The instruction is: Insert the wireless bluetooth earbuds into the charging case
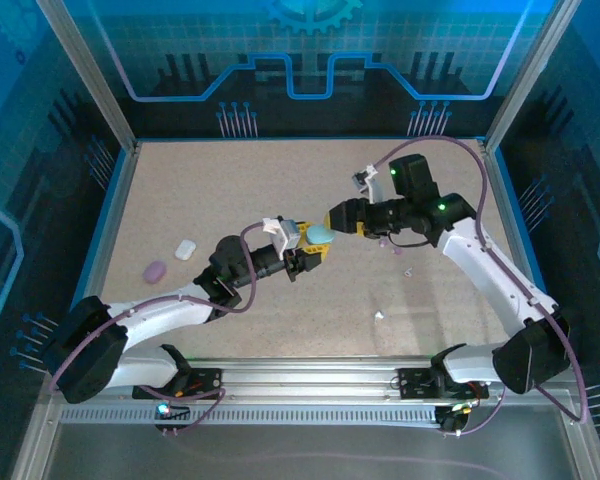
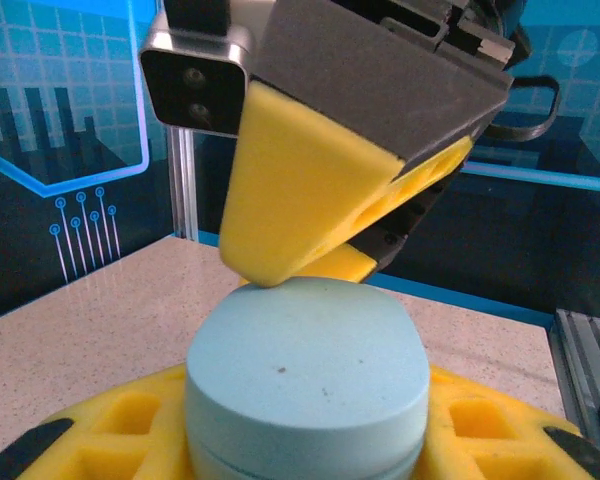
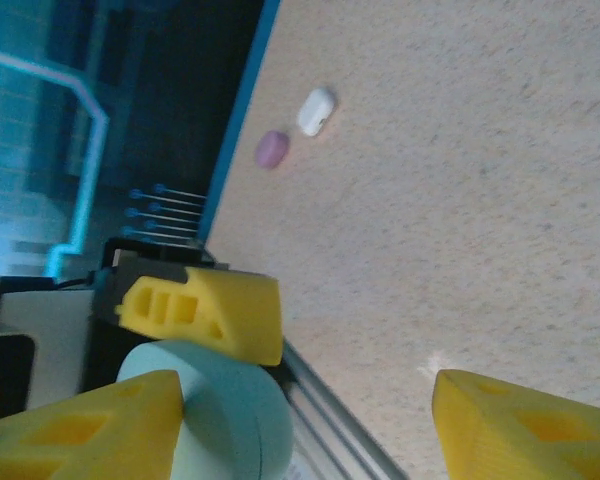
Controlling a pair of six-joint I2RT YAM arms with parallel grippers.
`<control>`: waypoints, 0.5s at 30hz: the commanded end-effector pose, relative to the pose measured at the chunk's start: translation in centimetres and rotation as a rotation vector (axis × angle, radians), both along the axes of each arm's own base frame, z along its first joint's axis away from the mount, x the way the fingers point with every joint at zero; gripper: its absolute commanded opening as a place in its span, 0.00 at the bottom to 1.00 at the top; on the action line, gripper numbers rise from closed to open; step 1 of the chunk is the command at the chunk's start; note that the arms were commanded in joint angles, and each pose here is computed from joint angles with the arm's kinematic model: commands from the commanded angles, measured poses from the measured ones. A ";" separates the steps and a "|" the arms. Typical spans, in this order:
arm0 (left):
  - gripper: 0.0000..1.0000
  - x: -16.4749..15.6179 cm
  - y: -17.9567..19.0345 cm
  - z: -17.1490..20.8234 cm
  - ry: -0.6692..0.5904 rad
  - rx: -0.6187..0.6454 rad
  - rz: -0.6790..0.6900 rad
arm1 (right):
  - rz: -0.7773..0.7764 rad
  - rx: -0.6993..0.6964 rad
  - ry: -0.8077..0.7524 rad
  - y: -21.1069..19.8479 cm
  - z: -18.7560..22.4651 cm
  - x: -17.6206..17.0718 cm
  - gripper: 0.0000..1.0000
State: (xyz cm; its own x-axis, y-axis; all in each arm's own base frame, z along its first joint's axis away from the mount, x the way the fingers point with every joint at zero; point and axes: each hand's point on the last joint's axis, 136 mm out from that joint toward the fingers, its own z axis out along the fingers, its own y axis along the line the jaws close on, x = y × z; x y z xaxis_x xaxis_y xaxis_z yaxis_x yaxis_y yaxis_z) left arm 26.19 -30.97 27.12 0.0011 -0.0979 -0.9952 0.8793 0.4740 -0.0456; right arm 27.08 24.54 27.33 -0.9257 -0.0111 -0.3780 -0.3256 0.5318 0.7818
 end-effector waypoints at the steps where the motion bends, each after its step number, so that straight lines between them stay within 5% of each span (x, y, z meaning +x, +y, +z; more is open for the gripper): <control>1: 0.37 -0.1 -0.2 3.2 -0.053 -0.062 -0.015 | 0.082 0.165 0.041 1.1 1.6 -1.4 0.68; 7: 0.37 -0.2 -0.6 3.6 -0.051 -0.070 -0.038 | 0.162 0.259 0.106 2.0 1.7 -2.6 0.64; 15: 0.38 0.0 -1.0 3.6 -0.051 -0.069 -0.045 | 0.179 0.277 0.111 2.2 1.9 -2.7 0.43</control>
State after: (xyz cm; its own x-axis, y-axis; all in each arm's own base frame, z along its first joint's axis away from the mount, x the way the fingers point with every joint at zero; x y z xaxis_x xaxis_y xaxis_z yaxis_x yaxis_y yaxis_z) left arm 26.27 -31.48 28.07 -0.0002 -0.1129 -0.9936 0.8898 0.4534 -0.0517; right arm 24.94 26.58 28.98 -0.9530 -0.0659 -0.2957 -0.3023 0.2707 0.9140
